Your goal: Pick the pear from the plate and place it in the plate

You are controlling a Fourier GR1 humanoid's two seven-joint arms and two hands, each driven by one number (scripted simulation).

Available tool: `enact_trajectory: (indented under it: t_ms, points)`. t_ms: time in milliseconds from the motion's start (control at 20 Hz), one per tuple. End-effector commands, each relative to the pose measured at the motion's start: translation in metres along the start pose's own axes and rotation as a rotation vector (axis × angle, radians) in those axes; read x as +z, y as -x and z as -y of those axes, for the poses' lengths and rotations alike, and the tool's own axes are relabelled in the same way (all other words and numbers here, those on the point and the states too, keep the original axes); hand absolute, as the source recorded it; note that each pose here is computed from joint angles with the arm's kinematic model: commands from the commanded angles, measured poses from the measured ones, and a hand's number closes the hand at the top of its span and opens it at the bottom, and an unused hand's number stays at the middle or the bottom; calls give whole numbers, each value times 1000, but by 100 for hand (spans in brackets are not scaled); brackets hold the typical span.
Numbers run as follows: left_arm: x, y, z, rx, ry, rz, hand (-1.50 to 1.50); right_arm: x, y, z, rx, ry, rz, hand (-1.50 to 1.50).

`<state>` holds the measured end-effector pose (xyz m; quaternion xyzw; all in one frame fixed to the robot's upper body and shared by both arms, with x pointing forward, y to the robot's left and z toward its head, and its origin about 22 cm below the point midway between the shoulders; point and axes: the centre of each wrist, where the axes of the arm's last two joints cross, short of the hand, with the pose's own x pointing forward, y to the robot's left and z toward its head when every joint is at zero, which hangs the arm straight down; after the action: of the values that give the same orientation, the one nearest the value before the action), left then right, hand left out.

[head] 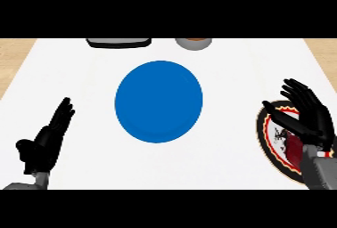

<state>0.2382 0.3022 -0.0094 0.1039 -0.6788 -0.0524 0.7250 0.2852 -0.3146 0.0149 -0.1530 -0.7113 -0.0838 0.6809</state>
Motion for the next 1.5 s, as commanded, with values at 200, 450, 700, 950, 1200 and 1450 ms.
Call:
enact_trajectory:
  t_ms: [200,450,700,950,1200,1450]
  points:
    - [-6,2,-4,21,48,27,0,70,9,24,89,154,75,-150]
    - [-23,14,-4,19,47,18,0,67,-7,63,211,180,12,-150]
    - [-11,1,8,35,52,27,0,87,-25,95,452,45,-183,-150]
    - [-12,15,3,24,61,22,0,72,-56,105,618,-111,-335,-150]
    - [-18,10,6,25,50,22,0,70,-57,98,589,-155,-420,-150]
    - [-30,2,0,43,49,20,0,60,-48,97,655,-173,-525,-150]
